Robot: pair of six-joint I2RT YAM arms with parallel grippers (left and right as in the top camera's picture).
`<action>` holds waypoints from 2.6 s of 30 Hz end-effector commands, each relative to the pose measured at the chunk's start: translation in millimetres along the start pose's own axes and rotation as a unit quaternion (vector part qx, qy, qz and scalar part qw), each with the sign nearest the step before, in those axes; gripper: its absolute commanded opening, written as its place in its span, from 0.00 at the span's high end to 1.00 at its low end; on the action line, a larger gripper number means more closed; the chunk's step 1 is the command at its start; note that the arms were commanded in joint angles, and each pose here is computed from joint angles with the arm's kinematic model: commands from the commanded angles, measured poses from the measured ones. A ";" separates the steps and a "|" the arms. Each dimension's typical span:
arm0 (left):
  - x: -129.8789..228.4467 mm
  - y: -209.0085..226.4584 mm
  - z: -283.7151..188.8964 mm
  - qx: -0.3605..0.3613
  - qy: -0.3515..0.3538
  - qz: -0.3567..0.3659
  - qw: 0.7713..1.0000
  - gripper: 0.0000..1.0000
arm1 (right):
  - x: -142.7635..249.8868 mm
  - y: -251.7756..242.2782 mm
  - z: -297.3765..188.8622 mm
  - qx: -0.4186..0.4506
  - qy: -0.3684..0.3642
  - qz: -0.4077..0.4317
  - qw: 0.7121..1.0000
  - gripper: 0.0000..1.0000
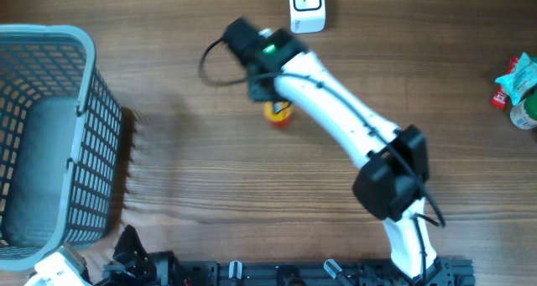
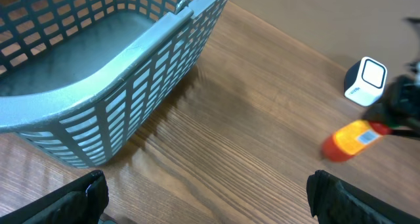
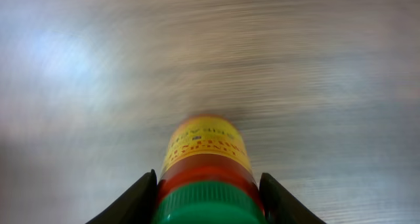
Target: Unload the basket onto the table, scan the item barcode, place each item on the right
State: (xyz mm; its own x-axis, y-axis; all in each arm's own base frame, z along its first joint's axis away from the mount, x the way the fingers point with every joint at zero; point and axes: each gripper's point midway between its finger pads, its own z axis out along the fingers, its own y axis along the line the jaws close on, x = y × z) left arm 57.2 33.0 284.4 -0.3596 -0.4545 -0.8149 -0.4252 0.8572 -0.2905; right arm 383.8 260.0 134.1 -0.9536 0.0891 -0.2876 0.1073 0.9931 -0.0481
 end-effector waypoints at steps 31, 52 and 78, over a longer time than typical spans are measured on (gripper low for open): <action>-0.7 0.2 -1.6 0.000 -0.006 0.005 1.000 0.00 | -54.7 -104.7 87.7 -0.300 0.327 0.378 0.813 0.01; -0.7 0.2 -1.6 0.000 -0.006 0.005 1.000 0.00 | 2.9 -30.1 122.0 -0.341 0.395 0.242 0.818 0.46; -0.7 0.2 -1.6 0.000 -0.006 0.005 1.000 0.00 | 89.4 -15.8 24.1 -0.303 0.416 -0.048 0.856 0.67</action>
State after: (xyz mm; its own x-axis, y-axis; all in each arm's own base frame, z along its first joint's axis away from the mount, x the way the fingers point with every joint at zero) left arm 57.2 33.0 284.4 -0.3596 -0.4545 -0.8149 -0.4252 0.8572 -0.2905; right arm 297.1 259.1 47.2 -0.7752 -0.1913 0.6021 0.1983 0.8312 0.5194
